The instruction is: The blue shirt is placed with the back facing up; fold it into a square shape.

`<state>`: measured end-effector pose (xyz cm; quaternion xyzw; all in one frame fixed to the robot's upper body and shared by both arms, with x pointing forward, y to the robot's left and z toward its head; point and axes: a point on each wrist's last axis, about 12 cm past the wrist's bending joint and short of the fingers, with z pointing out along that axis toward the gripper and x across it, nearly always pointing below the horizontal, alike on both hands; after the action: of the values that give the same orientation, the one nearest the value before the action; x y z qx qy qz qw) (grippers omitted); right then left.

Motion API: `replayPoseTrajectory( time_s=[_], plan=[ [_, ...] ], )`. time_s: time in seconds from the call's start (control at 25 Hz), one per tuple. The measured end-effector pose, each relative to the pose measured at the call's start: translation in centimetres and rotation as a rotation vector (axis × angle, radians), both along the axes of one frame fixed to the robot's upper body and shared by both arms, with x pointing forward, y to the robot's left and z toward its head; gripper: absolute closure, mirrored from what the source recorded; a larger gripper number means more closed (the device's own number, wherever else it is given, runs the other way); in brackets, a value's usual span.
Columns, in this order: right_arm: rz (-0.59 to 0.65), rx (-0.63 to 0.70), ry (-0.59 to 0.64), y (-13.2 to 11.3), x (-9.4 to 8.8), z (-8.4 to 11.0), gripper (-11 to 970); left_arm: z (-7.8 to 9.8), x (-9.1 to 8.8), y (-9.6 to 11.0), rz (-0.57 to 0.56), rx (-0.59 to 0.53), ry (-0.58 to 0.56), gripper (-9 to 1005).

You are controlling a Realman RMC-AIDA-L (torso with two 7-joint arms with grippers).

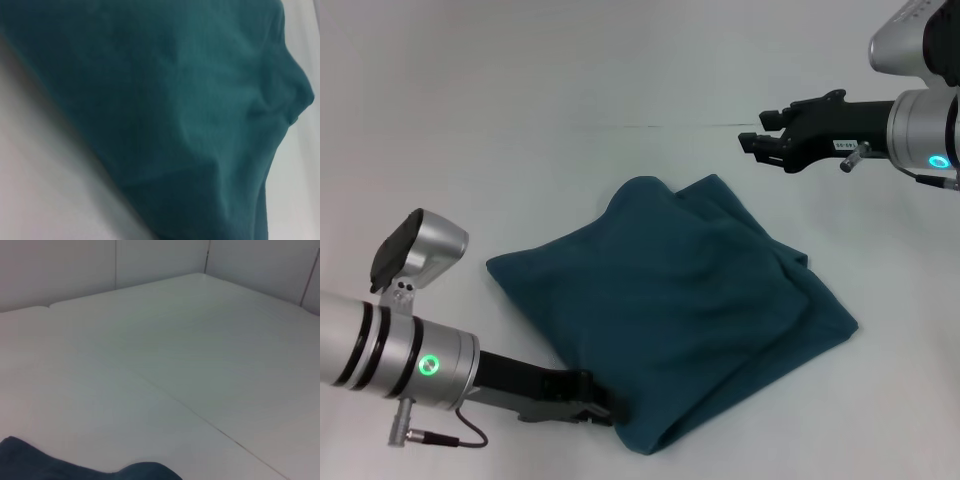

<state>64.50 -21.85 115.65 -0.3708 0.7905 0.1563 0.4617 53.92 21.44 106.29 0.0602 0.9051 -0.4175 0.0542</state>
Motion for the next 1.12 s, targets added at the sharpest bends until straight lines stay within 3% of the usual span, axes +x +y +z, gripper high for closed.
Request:
replayPoseTrajectory(
  time_s=[0.48,0.76,1.12],
  plan=[
    [-0.018,0.011,0.006,-0.5,-0.1,-0.2,557,0.3,-0.1,-0.3,-0.033,-0.032,-0.020,895],
    [-0.027,0.019,0.007,-0.6,-0.1,-0.2,557,0.5,-0.2,-0.1,-0.031,-0.050,-0.026,918],
    [-0.035,0.028,0.010,-0.6,-0.1,-0.2,557,1.1,0.6,2.5,0.057,-0.051,-0.061,921]
  ],
)
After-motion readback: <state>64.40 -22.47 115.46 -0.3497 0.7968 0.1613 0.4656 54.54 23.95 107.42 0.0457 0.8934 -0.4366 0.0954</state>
